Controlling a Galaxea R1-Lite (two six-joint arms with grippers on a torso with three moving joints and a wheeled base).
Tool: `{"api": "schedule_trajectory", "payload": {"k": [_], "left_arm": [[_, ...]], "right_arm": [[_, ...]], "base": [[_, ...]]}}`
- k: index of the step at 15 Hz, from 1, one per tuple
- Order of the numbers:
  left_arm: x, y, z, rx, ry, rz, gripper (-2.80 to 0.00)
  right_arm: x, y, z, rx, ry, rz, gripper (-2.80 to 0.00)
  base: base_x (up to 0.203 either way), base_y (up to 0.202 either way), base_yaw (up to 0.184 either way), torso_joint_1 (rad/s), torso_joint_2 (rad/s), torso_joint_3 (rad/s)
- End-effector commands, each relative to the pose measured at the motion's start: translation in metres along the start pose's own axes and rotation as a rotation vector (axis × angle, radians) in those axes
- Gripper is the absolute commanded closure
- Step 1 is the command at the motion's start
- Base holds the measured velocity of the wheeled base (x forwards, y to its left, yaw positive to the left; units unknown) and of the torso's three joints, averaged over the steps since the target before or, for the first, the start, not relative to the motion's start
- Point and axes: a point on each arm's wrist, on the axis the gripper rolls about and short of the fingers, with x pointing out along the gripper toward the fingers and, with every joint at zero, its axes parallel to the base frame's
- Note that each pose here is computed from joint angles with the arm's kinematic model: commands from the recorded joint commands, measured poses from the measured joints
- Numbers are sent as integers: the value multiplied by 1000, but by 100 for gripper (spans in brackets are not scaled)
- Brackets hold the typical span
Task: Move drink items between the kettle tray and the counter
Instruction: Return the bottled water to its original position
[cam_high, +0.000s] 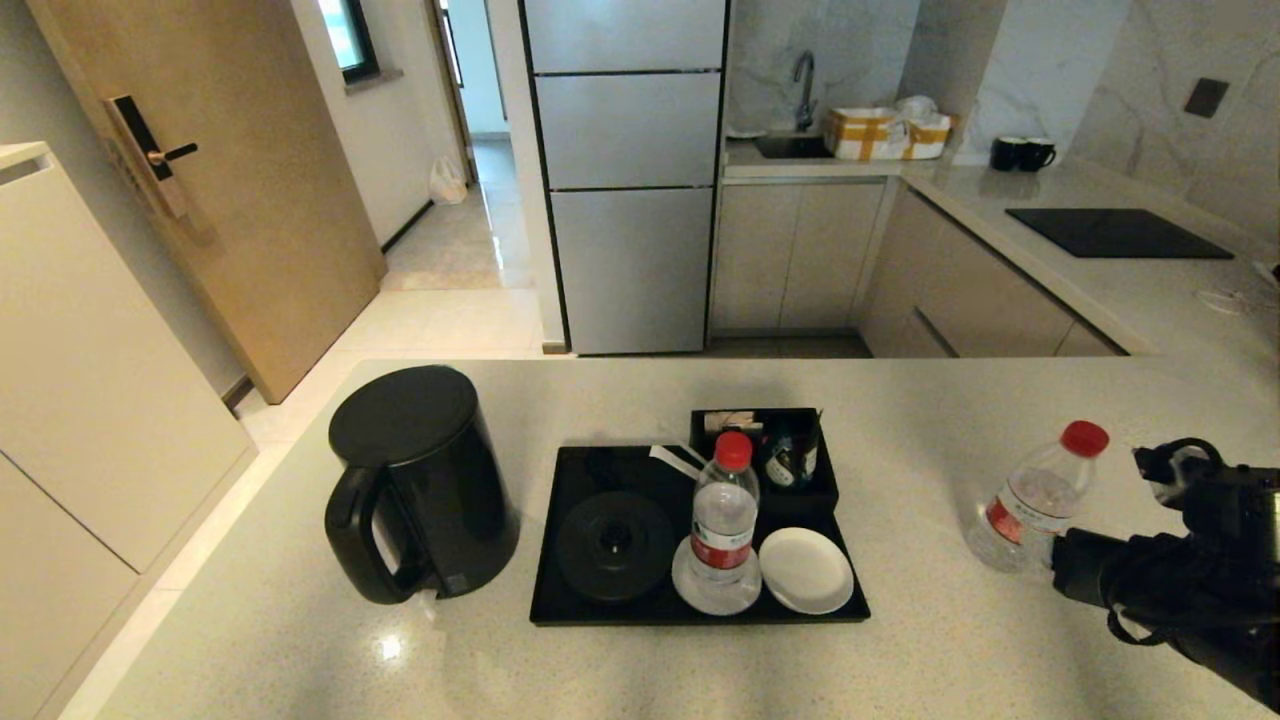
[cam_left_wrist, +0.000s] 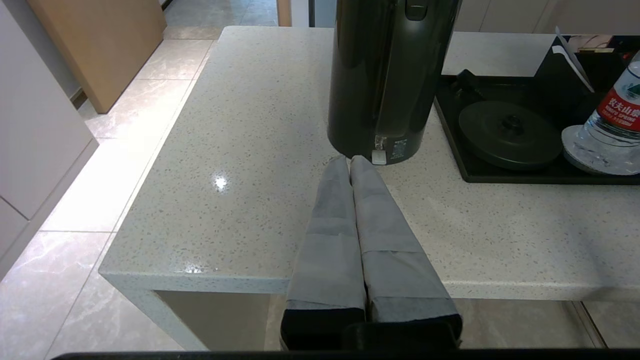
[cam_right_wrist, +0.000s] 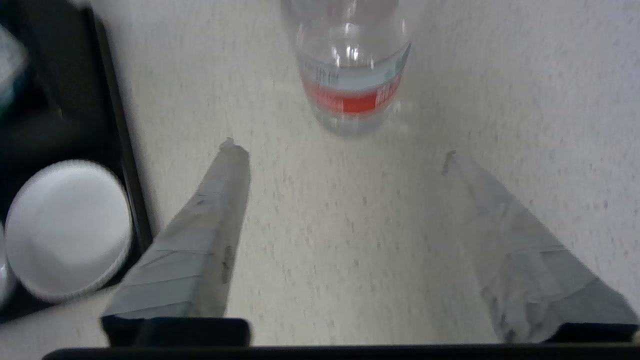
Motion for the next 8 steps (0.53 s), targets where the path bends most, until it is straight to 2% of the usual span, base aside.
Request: {"api": "schedule_trajectory", "payload": {"k": [1,4,8], "left_arm": [[0,0,0,-1,2,1,0],[0,0,0,-1,2,-1,0],[0,0,0,-1,2,1,0]], "right_arm": [[21,0,2,11,14,-34,-280],[47,4,11,27,-30,-44,-280],[80,9,15,30,-22,-58,-280]], "base": [[0,0,0,0,0,0],[0,0,0,0,0,0],[0,0,0,0,0,0]]}}
